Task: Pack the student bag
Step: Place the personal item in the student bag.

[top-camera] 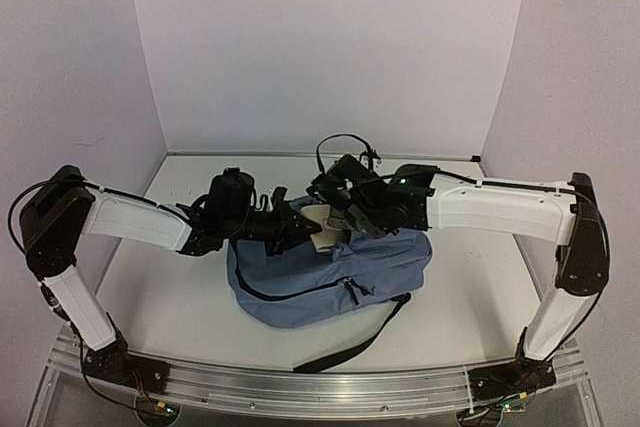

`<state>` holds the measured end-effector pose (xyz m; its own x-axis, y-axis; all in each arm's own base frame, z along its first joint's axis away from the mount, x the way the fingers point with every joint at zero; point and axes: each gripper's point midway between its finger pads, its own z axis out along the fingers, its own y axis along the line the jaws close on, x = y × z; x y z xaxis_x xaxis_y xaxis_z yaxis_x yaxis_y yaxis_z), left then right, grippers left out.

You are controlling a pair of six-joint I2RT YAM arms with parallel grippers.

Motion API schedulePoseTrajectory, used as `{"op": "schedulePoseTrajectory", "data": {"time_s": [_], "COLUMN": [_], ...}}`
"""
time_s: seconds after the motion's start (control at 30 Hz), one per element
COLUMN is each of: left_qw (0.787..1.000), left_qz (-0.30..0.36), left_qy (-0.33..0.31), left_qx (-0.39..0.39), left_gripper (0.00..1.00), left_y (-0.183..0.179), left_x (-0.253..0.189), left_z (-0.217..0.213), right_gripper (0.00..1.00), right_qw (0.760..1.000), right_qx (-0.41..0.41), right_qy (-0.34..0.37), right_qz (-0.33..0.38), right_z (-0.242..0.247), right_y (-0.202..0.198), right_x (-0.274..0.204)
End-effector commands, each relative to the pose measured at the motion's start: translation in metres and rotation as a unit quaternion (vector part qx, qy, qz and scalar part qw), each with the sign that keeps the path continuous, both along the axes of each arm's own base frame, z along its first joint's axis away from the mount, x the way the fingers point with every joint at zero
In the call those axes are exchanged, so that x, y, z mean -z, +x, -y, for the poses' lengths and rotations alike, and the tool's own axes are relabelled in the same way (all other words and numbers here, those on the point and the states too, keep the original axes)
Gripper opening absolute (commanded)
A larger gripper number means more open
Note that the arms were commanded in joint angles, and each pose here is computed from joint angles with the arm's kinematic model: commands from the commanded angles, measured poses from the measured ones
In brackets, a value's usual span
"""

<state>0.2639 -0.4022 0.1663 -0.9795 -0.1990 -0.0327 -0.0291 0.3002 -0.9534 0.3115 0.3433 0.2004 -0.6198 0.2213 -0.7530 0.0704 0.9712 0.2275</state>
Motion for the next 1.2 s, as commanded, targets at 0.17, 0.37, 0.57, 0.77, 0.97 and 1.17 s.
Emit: {"op": "schedulePoseTrajectory", "data": {"time_s": [0.17,0.37,0.57,0.77,0.97,1.17], "left_qw": [0.998,0.998,0.993,0.991,0.992,0.993], "left_qz": [-0.018,0.036,0.091,0.105,0.108,0.114], "left_qy": [-0.024,-0.044,-0.074,-0.081,-0.062,-0.027], "left_qx": [0.051,0.033,0.023,0.023,0.026,0.027], "left_gripper": [0.0,0.0,0.0,0.0,0.0,0.0], "left_y": [-0.018,-0.003,0.011,0.012,0.02,0.034], "left_x": [0.004,-0.02,-0.054,-0.068,-0.055,-0.033], "left_z": [0.02,0.026,0.034,0.034,0.042,0.054], "right_gripper": [0.0,0.0,0.0,0.0,0.0,0.0], "right_qw": [0.993,0.993,0.987,0.986,0.982,0.978], "right_qx": [0.003,-0.024,-0.046,-0.048,-0.069,-0.08], "right_qy": [0.101,0.11,0.153,0.16,0.175,0.195], "right_qz": [0.058,0.03,0.007,0.006,-0.001,0.002], "right_z": [-0.003,-0.006,-0.009,-0.005,-0.015,-0.018], "right_y": [0.015,0.005,-0.008,-0.013,-0.016,-0.019], "right_x": [-0.048,-0.03,-0.021,-0.019,-0.024,-0.035]}}
